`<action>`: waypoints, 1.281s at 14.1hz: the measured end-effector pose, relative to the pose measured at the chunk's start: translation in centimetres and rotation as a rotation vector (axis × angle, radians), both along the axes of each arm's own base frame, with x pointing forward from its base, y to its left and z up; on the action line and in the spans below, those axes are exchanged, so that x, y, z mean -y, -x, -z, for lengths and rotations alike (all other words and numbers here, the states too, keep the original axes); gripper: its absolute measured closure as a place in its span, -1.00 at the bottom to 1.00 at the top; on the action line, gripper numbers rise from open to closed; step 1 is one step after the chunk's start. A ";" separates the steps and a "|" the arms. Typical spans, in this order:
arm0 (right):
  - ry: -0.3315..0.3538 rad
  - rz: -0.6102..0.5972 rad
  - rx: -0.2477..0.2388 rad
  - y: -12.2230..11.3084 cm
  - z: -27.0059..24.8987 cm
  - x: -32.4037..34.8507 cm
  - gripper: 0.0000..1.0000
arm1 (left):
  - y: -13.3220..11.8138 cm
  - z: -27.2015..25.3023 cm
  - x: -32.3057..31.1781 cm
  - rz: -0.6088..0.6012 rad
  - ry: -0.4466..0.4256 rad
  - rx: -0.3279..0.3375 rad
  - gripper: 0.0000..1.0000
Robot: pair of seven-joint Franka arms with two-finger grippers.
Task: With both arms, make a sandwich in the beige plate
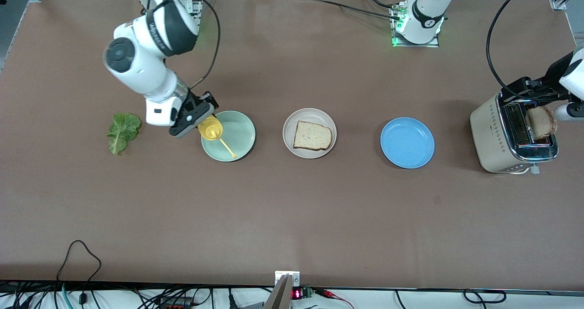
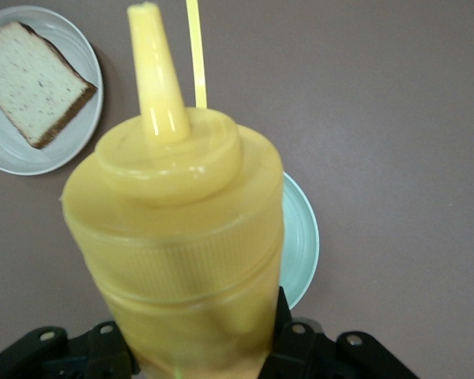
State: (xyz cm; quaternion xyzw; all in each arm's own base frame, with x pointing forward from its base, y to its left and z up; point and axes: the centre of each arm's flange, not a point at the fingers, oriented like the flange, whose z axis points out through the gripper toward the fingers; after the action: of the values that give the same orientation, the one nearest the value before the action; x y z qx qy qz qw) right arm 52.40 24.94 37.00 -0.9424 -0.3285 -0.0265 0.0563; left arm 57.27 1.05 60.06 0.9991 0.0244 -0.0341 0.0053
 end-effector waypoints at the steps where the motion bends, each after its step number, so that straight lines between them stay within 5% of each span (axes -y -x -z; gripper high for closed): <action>1: 0.043 -0.027 0.006 0.4 0.6 -1.1 -0.14 | 0.0 0.0 0.0 0.000 0.000 0.000 -1.00; 5: 0.198 -0.225 0.050 2.1 3.3 -5.4 -0.14 | 0.0 0.1 0.1 0.001 0.000 -0.001 -1.00; 11: 0.320 -0.437 0.063 5.9 3.9 -12.5 -0.14 | 0.0 0.3 -0.5 -0.009 0.000 -0.006 -1.00; 18: 0.424 -0.559 0.005 8.2 6.3 -18.4 -0.14 | 0.0 0.4 -0.5 -0.009 0.000 -0.008 -1.00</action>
State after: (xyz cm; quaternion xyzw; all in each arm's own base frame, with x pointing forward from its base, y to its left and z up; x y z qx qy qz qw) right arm 44.21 43.38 30.66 -0.8068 -0.5721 0.0564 -0.1366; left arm 57.22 1.56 59.67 0.9988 0.0289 -0.0382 0.0055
